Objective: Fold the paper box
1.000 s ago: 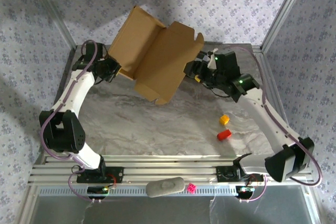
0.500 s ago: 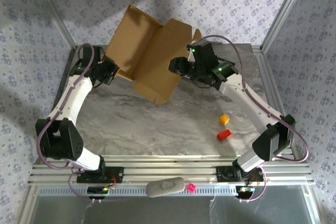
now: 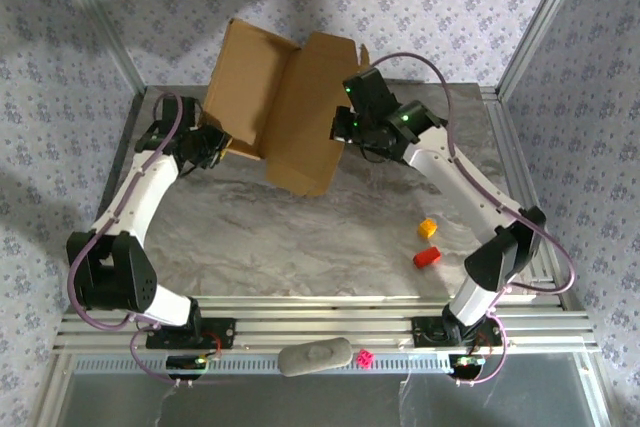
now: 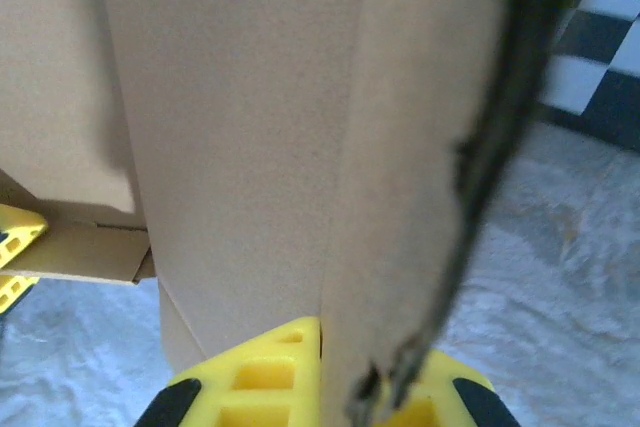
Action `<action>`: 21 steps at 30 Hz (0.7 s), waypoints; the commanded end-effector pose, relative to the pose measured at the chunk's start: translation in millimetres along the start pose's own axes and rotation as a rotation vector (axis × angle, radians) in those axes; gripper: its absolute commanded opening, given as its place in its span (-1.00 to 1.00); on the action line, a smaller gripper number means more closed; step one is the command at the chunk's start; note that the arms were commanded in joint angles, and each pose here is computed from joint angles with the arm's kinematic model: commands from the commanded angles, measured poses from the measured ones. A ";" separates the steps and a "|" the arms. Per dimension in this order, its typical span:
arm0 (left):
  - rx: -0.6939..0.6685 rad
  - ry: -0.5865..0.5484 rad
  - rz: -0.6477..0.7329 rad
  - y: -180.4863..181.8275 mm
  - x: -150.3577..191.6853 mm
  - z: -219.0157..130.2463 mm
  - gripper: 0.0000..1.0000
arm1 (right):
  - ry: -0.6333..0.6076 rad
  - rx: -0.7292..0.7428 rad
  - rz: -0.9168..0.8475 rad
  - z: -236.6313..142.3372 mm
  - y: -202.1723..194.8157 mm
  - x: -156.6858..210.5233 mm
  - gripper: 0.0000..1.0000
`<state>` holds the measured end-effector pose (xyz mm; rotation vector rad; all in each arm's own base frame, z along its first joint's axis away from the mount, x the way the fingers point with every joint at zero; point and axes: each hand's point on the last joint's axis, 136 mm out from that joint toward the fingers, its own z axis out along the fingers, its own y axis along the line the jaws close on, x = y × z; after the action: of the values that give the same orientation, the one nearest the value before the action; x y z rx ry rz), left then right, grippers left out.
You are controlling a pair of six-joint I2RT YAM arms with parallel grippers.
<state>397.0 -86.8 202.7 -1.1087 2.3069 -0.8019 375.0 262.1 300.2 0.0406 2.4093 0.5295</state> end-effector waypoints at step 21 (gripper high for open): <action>0.066 0.142 -0.130 4.5 62.1 -49.9 0.21 | 0.289 0.124 -0.446 -8.1 -34.0 39.9 -1.00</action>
<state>330.7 -109.7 218.9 -1.1491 2.3439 -0.9377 359.7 239.4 278.7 -0.3699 2.5516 0.2431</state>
